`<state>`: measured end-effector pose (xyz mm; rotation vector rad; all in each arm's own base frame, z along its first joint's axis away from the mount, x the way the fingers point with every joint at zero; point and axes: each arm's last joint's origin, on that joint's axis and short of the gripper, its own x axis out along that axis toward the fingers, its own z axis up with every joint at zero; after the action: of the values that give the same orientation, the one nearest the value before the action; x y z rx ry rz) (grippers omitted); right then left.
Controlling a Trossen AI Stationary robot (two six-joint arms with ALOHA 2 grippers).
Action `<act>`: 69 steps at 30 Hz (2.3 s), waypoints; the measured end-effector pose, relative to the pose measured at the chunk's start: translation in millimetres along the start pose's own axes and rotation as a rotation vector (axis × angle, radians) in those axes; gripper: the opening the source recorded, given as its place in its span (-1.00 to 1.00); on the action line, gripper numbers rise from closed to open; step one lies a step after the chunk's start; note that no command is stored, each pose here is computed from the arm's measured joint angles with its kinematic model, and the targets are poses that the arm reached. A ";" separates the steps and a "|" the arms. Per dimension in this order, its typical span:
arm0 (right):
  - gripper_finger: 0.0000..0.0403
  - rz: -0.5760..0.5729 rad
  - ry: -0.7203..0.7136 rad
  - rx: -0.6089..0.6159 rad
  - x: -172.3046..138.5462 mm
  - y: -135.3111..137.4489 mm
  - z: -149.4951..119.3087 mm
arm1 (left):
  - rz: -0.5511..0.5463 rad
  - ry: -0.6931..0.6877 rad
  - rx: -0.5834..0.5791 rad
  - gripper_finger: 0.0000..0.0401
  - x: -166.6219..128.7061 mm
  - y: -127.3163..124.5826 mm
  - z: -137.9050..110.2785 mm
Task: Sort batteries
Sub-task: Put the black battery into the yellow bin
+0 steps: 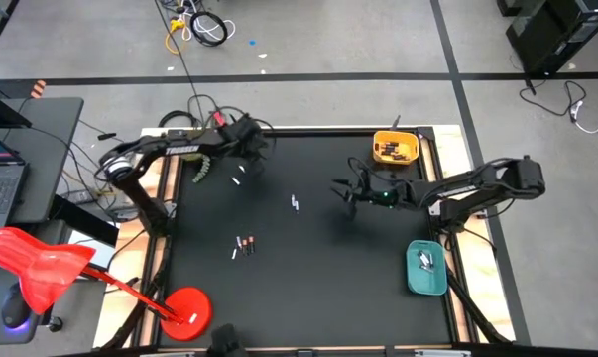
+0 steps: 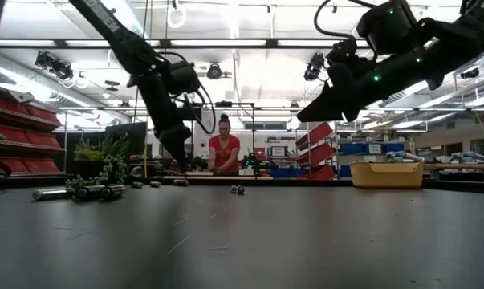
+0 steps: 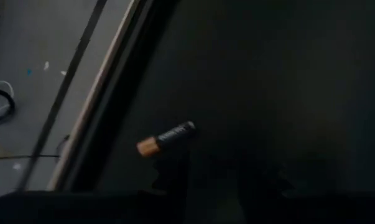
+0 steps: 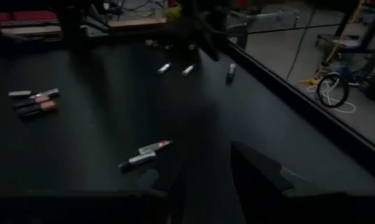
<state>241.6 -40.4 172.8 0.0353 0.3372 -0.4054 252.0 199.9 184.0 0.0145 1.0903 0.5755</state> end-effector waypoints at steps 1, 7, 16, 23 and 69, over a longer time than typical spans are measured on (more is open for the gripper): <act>-0.37 0.006 -0.005 -0.002 0.7 2.1 -1.2 | 0.004 0.009 0.030 -0.38 2.7 2.0 2.4; -0.37 0.009 0.006 -0.035 6.7 11.2 -14.2 | 0.049 0.060 0.229 -0.38 15.4 7.7 13.5; -0.38 -0.009 -0.016 -0.065 10.3 10.8 -28.3 | 0.050 0.091 0.481 -0.39 17.3 10.1 12.8; -0.39 -0.008 -0.060 -0.058 10.8 10.7 -24.3 | 0.037 0.130 0.514 -0.40 27.5 13.0 10.8; -0.46 0.016 -0.046 -0.054 10.7 12.4 -25.5 | -0.198 0.354 0.668 -0.99 66.7 9.9 7.2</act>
<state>247.8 -30.5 144.8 -0.0245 0.3018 -0.3800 275.8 240.2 134.8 0.3935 1.5702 0.0126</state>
